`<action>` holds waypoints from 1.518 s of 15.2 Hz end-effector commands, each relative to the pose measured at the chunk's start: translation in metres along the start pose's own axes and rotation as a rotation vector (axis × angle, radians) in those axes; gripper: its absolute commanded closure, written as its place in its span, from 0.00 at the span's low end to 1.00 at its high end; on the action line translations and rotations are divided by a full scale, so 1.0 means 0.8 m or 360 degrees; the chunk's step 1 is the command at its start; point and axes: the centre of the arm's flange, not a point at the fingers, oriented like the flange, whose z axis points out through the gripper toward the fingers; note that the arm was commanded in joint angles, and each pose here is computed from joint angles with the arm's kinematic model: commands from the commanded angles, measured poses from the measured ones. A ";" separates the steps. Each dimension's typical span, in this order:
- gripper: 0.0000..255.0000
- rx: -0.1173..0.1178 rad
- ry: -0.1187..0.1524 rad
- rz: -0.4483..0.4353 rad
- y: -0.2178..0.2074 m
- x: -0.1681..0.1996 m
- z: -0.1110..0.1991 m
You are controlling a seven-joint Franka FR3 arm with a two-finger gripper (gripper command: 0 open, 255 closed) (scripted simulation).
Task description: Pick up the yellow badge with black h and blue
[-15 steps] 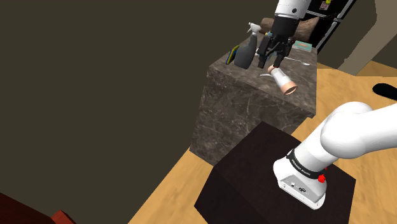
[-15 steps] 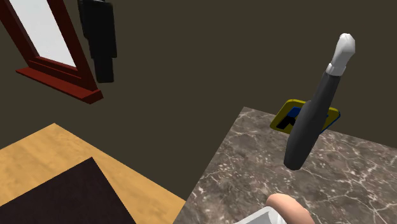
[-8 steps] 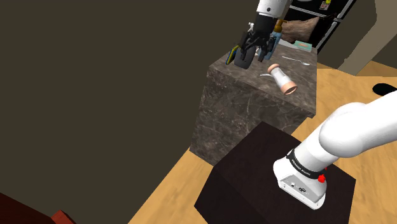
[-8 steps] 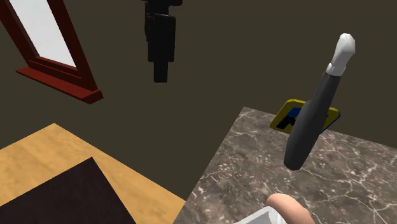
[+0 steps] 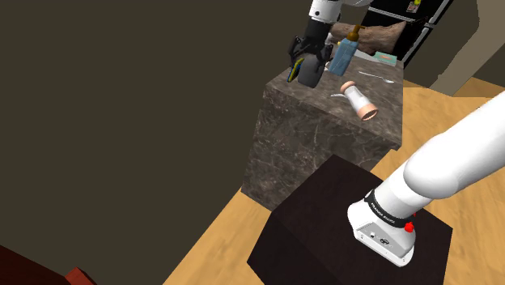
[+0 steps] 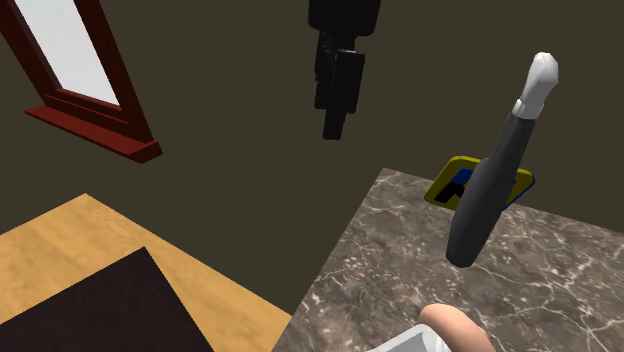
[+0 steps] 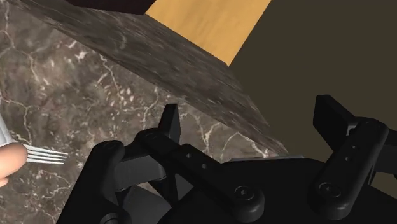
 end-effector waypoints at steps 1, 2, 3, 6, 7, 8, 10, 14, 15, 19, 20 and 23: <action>0.00 0.0002 0.0024 0.0096 0.001 0.030 0.001; 0.00 0.0002 0.0035 0.0142 0.001 0.046 0.002; 0.00 0.0003 0.0046 0.0188 0.002 0.061 0.003; 0.00 0.0005 0.0079 0.0327 0.008 0.106 0.006; 0.00 0.0006 0.0090 0.0373 0.010 0.121 0.006; 0.00 0.0006 0.0100 0.0420 0.013 0.135 0.007; 0.00 0.0008 0.0122 0.0512 0.021 0.165 0.007; 0.00 0.0010 0.0159 0.0664 0.037 0.212 0.008; 0.00 0.0010 0.0159 0.0664 0.037 0.213 0.014; 0.00 0.0010 0.0159 0.0664 0.039 0.216 0.041; 0.00 0.0010 0.0159 0.0664 0.039 0.216 0.047; 0.00 0.0010 0.0159 0.0664 0.039 0.217 0.058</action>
